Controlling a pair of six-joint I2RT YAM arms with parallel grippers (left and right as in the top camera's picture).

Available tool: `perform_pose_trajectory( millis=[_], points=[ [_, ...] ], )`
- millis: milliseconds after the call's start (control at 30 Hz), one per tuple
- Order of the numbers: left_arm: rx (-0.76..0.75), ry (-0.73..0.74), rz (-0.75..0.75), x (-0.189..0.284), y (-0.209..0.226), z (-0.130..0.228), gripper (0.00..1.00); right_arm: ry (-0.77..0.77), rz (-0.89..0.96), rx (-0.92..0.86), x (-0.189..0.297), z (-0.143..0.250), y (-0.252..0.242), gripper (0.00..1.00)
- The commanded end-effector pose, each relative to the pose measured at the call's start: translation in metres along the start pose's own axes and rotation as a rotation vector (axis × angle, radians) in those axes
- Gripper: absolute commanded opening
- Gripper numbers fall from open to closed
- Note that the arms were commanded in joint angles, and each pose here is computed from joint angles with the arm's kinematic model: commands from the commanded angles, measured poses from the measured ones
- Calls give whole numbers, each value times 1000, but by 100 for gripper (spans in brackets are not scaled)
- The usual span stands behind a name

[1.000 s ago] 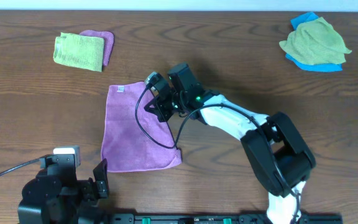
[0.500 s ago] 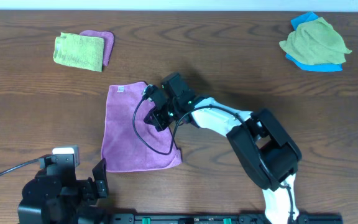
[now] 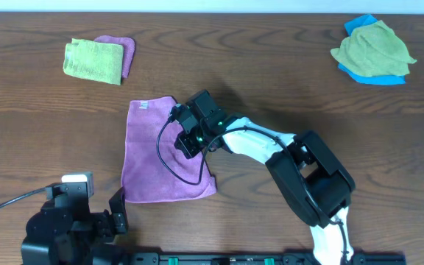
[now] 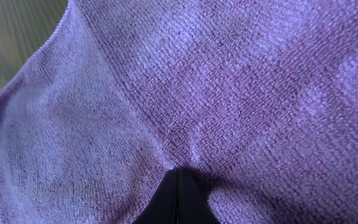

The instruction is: Fold the cloth

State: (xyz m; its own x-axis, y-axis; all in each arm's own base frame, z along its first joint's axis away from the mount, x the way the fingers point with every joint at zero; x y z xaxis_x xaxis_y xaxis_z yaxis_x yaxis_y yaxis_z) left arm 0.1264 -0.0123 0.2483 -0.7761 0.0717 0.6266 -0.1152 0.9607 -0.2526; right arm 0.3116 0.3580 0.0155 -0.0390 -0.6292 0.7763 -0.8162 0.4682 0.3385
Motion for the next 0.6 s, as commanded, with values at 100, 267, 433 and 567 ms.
perform_pose_trajectory(
  millis=[100,267,433,567],
  points=[
    [8,-21,-7,4,1,-4,95,71,171,21,0,12,-25,1],
    [9,-20,-4,4,0,-4,95,91,231,28,6,14,-39,1],
    [9,-20,-4,4,0,-4,95,103,284,-4,16,19,-60,1],
    [9,-20,-4,4,0,-4,95,122,361,-43,28,26,-84,1]
  ],
)
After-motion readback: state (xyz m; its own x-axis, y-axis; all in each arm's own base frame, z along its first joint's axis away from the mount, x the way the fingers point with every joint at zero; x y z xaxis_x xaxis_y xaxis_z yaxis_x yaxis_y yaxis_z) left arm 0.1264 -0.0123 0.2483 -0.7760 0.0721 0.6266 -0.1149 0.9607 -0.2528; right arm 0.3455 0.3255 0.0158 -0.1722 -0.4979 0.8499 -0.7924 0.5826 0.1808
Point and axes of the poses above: each gripper's point midway between its finger pads, its own x axis back along the fingers, its own y axis along the line the jaws close on, z = x × y, the point moved 2 cm from there along x, back along the fingers, and after that the axes turned 11 degrees about x, right-handed, at the moved point
